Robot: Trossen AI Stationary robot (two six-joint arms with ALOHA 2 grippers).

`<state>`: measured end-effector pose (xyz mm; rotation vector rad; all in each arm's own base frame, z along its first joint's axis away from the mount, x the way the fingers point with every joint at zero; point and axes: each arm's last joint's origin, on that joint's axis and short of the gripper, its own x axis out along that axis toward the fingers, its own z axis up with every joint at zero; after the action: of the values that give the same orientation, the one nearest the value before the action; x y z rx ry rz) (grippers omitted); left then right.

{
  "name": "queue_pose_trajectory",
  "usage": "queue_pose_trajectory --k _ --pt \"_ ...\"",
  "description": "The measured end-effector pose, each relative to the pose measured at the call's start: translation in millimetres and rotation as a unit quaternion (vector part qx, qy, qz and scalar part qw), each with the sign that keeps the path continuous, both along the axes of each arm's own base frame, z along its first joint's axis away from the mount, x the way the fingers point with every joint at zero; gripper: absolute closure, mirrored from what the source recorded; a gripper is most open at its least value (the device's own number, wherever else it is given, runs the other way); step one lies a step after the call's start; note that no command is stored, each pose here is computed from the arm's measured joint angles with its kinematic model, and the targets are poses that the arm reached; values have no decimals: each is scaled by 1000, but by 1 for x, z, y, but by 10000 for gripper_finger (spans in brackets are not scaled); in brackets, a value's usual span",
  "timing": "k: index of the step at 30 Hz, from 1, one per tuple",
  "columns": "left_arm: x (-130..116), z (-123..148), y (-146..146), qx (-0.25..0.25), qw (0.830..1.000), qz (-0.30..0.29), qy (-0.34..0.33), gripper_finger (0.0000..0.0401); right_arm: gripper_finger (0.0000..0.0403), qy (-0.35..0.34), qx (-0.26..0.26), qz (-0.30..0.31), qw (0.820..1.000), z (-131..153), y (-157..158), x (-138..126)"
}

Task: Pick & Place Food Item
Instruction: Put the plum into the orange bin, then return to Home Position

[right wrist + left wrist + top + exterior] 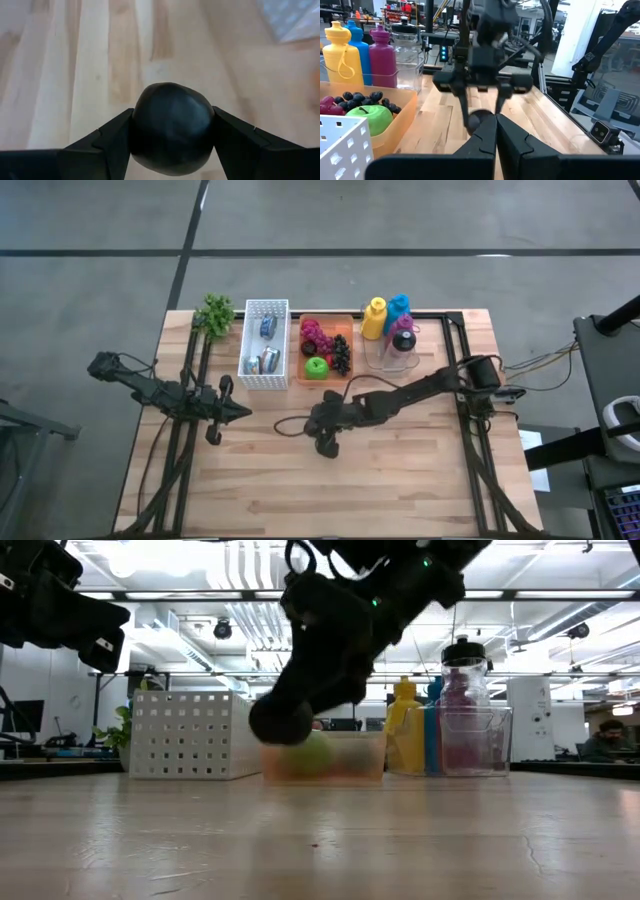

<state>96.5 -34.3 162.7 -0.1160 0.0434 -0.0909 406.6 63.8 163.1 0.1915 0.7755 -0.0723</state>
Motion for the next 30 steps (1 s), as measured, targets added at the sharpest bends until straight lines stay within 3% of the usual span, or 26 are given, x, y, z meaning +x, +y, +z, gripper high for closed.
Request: queue_pose_trajectory --k 10,19,25,30 --pt "0 -1 0 0 1000 0 3 391 168 -11 -46 -93 995 55 -56 -21" --pt "0 -1 0 0 1000 0 3 391 160 45 -61 -198 977 52 -125 -36" --pt "0 -1 0 1 1000 -1 3 391 141 67 -48 -201 976 45 -146 -40" --pt "0 -1 0 2 1000 -1 3 391 106 73 -69 -179 979 44 -147 -40"
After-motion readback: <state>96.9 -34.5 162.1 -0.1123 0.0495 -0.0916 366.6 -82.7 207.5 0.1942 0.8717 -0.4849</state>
